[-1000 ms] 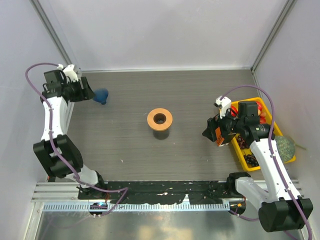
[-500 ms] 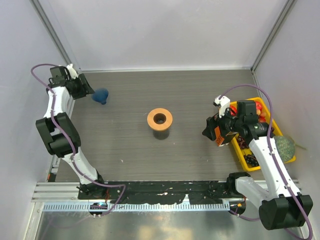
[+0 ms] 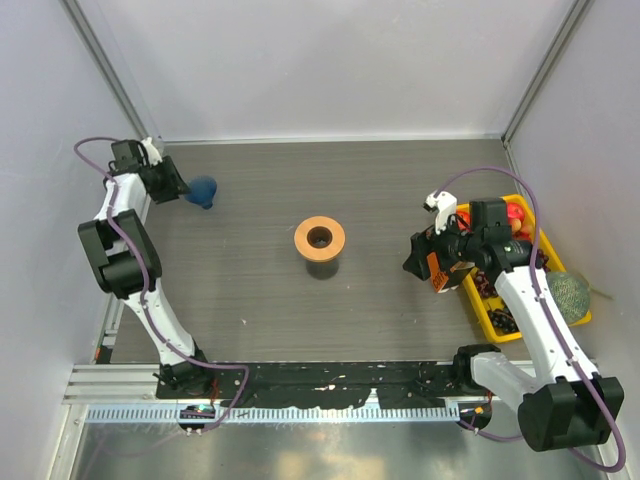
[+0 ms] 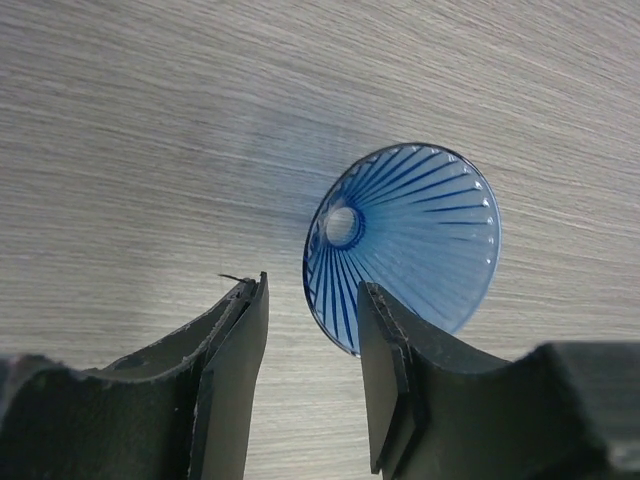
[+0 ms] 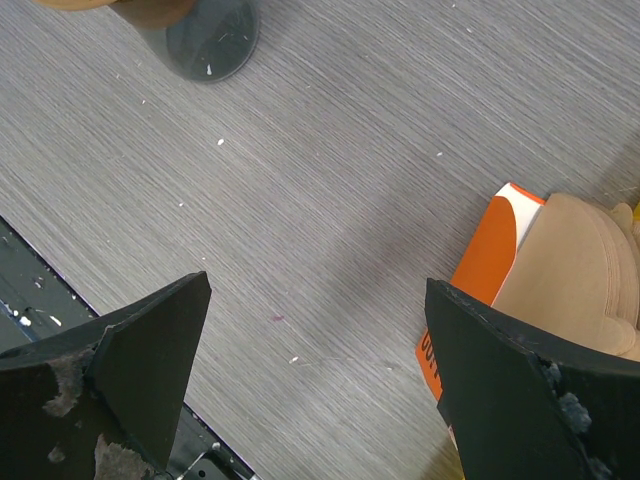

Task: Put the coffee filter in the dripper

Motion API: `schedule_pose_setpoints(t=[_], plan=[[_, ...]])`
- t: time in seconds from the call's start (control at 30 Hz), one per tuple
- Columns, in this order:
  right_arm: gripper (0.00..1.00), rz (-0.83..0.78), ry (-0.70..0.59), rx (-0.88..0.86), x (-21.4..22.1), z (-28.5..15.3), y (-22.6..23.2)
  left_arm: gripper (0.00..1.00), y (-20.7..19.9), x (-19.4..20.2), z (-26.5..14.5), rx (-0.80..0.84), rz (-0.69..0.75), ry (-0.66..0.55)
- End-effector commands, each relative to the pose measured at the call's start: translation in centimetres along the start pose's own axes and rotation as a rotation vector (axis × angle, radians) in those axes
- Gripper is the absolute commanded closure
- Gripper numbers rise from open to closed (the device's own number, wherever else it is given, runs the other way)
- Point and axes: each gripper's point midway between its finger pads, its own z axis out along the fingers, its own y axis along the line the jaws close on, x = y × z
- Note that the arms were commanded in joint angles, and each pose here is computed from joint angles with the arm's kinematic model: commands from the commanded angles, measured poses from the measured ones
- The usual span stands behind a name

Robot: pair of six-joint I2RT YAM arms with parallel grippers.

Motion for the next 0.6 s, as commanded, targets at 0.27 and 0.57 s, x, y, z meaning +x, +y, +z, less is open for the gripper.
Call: schedule_pose_setpoints(t=[0.27,0.57], plan=[[0.04,-0.028,-0.048,0.026,-2.2,-0.2,-0.5,0.78,-2.2,-2.4,1.5,0.074,-0.012,-0.044],[0.05,-0.053,-0.114,0.037,-4.5,-2.1,0.2,1.00,-9.0,-0.4,-6.5,0.244,-0.038,-0.009]])
